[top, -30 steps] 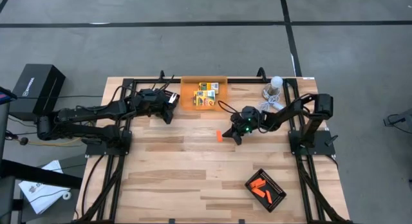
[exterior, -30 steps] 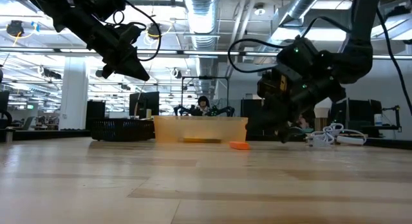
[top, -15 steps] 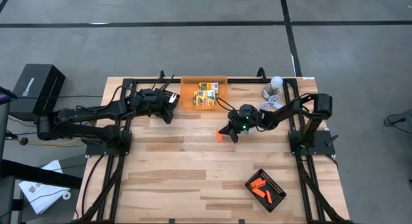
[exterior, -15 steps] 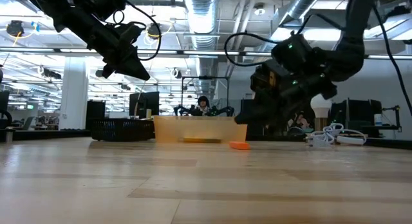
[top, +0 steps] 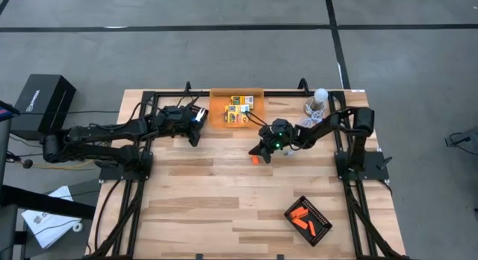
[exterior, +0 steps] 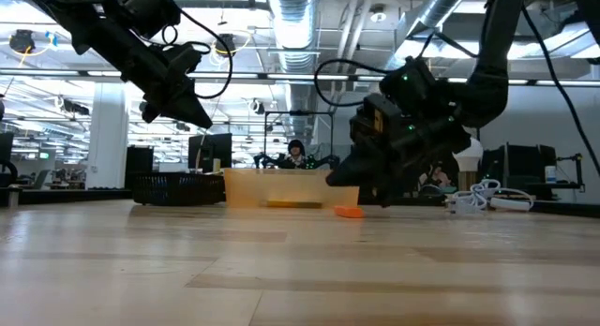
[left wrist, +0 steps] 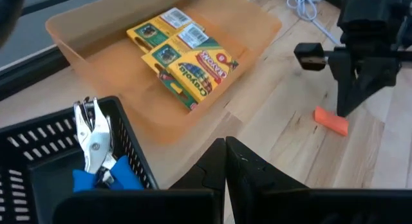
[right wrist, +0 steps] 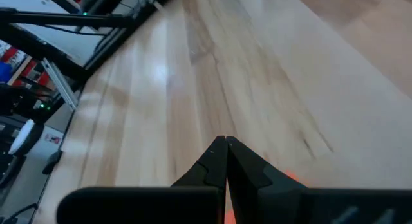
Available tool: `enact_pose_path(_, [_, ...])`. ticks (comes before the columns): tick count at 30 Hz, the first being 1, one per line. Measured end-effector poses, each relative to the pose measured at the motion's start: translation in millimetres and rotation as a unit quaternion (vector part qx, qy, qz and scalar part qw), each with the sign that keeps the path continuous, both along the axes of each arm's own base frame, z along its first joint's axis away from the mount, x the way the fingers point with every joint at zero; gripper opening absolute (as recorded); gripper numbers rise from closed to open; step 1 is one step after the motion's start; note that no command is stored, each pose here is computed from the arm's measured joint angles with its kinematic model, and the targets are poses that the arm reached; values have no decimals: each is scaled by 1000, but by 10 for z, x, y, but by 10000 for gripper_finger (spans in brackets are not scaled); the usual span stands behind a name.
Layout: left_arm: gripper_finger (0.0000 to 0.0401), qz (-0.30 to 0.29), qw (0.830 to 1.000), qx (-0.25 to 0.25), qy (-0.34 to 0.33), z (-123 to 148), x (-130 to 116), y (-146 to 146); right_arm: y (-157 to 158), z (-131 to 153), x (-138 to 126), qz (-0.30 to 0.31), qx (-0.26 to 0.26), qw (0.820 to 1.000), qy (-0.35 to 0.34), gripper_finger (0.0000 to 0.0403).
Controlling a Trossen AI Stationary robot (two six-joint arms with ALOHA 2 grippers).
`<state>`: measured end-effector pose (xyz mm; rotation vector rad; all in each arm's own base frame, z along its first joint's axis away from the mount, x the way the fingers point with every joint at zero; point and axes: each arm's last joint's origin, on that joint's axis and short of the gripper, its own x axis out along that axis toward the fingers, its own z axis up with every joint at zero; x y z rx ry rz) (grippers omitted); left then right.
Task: Pick & Place School Supplies
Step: Put the orange eraser into the bottom black bin
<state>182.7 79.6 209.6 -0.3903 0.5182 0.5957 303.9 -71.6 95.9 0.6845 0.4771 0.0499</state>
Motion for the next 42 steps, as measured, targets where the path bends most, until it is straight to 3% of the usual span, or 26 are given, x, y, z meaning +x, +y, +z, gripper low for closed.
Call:
enact_pose_path(24, [0, 0, 1000, 4, -13, 15, 12, 5, -37, -122, -107, 26, 23, 996, 78, 0])
enact_pose_path(34, [0, -2, 1000, 8, -17, 24, 17, 7, -187, 6, -349, 17, 1, 989, 147, 0])
enact_pose_path(42, [0, -2, 1000, 12, -23, 37, 25, 10, -232, 161, -240, 5, -9, 998, 64, 0])
